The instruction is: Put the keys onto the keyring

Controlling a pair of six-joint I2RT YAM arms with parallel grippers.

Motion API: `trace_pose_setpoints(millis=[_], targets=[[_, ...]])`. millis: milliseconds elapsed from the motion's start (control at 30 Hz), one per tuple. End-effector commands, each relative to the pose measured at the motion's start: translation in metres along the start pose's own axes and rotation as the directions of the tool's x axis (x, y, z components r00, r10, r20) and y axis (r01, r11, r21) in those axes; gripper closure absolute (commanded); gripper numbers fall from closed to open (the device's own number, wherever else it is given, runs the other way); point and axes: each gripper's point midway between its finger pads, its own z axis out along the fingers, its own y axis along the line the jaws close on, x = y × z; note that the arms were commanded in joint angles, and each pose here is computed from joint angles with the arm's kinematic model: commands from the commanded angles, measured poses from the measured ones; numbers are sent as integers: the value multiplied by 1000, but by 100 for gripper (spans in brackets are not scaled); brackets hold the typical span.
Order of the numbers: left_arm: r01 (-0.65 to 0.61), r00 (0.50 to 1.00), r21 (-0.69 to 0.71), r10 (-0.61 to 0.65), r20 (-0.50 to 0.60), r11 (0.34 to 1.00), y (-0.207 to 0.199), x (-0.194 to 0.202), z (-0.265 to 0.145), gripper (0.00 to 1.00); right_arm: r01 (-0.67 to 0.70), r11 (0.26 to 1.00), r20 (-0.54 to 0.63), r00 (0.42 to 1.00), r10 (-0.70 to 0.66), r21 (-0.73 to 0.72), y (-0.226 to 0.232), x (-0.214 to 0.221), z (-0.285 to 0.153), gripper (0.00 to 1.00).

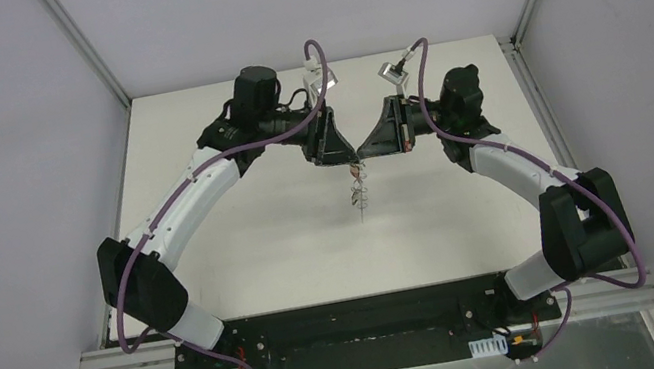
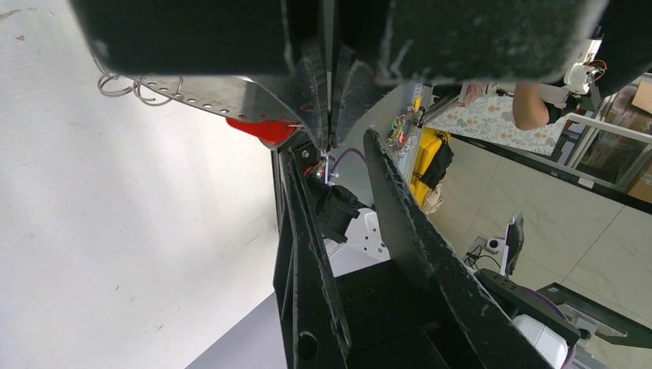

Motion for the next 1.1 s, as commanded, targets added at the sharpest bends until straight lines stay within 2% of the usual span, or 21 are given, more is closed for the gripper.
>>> trace_pose_setpoints(millis=[0,333,1067], targets=[[23,1000,57,-24,9,998,-11,-1,0,60,113,993,9,994,-113,-26,18,-8,-2,100],[55,998,70,-55,-3,996,-11,4,1,72,110,994,17,994,-110,-18,16,-9,-3,100],[86,996,68,-85,-28,994,-8,13,2,88,113,994,23,993,-113,-14,17,-11,-5,100]])
